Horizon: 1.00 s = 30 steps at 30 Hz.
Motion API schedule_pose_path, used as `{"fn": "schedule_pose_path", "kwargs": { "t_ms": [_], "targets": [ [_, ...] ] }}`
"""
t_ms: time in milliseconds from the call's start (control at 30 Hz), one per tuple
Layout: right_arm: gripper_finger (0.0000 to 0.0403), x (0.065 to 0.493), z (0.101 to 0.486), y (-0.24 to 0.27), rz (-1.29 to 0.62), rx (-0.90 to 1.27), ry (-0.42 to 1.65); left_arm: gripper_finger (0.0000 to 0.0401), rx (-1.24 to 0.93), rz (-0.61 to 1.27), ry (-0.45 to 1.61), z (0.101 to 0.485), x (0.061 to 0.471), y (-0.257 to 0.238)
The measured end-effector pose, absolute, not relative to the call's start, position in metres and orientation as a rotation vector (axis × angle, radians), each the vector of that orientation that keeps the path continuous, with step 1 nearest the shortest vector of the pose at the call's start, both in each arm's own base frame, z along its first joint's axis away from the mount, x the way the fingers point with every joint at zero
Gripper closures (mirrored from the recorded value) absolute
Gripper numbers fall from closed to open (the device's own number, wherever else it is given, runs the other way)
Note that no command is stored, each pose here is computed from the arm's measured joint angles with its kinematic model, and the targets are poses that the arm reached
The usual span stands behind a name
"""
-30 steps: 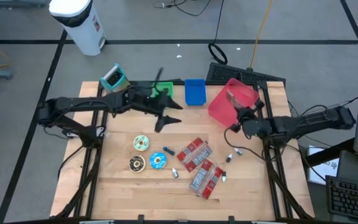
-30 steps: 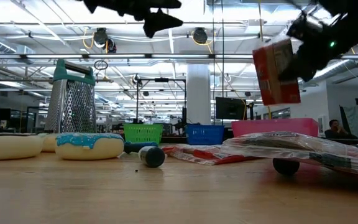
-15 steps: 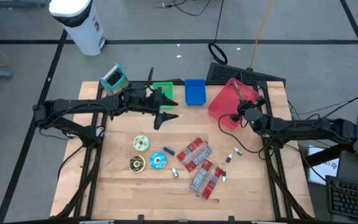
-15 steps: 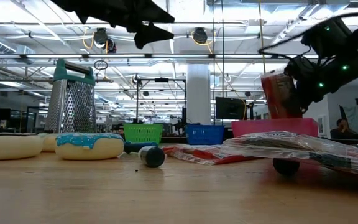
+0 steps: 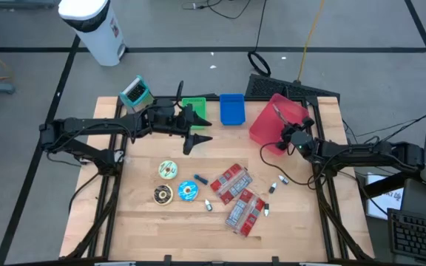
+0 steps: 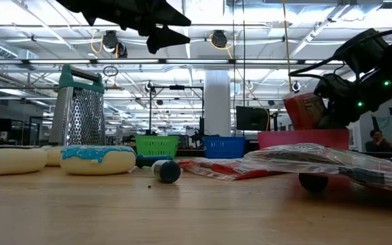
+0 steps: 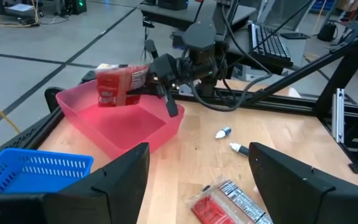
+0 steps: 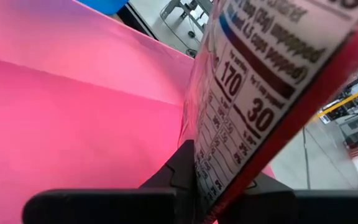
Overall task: Pick & Place Food Item
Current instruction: Put the middle red popcorn bag into the pink bin
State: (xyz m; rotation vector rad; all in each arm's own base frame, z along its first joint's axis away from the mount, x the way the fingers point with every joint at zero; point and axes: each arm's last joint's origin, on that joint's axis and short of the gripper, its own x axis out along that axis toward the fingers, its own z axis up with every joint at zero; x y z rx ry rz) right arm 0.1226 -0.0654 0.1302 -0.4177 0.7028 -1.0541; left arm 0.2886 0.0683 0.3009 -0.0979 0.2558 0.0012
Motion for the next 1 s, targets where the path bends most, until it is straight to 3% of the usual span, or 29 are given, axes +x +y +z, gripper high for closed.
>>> {"fn": "schedule_pose_path", "kwargs": {
  "t_ms": [400, 767, 1000],
  "targets": [
    [0.0357, 0.123, 0.13, -0.065, -1.05, -0.43, 0.709, 0.0127, -0.095, 0.001, 0.264, 0.3, 0.288, 0.068],
    [0.0251, 0.127, 0.138, -0.067, -1.099, -0.298, 0.601, 0.0127, -0.073, -0.002, 0.271, 0.299, 0.288, 0.068],
    [0.0221, 0.13, 0.148, -0.068, -1.106, -0.283, 0.558, 0.0127, -0.075, -0.002, 0.28, 0.298, 0.288, 0.068]
  ]
}}
